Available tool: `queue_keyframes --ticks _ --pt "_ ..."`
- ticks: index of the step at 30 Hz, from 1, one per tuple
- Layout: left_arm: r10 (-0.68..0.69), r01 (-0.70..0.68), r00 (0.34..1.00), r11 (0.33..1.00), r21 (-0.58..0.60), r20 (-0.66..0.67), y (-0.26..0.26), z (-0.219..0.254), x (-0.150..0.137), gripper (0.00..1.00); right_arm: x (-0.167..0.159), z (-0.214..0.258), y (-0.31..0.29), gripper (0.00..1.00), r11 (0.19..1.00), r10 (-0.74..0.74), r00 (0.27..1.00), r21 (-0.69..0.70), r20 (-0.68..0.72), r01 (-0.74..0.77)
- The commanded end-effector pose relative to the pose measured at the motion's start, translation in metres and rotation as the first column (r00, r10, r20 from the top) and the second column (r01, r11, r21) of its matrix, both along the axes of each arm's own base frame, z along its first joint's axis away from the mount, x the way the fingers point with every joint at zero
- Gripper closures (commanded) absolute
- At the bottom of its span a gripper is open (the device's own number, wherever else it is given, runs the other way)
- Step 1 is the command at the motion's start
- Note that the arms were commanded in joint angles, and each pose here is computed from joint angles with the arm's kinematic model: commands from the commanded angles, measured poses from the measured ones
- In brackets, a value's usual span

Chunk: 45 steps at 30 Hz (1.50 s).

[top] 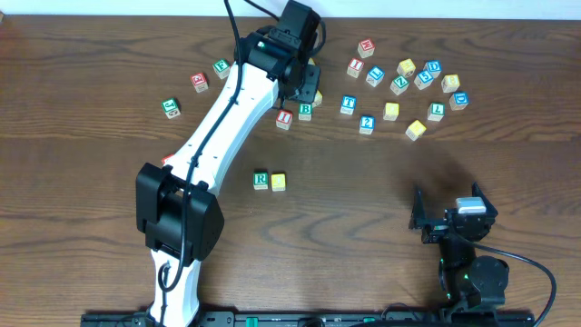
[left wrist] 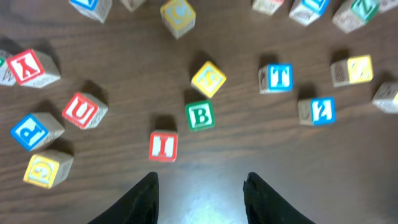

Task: Spell out ROBOT
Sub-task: 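Move the left gripper up to the green B block in the cluster, then lower the left gripper around the green B block and close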

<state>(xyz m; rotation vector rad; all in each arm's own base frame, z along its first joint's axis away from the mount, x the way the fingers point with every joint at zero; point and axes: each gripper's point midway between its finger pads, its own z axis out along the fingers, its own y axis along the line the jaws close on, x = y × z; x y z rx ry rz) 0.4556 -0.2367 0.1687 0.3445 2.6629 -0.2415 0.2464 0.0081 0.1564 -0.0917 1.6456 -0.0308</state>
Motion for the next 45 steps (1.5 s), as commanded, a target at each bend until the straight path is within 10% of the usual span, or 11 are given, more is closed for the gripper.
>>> queue_keyframes --ticks 1,45 --pt "0.025 -0.025 1.0 0.999 -0.026 0.017 -0.007 0.003 0.007 0.56 0.0 -0.002 -0.001 0.01 1.0 -0.002 1.0 0.012 -0.006 0.003" --pt "0.15 -0.139 0.986 0.98 0.145 -0.068 -0.016 -0.108 0.017 0.57 0.0 -0.002 -0.001 0.01 1.0 -0.002 1.0 0.012 -0.006 0.003"
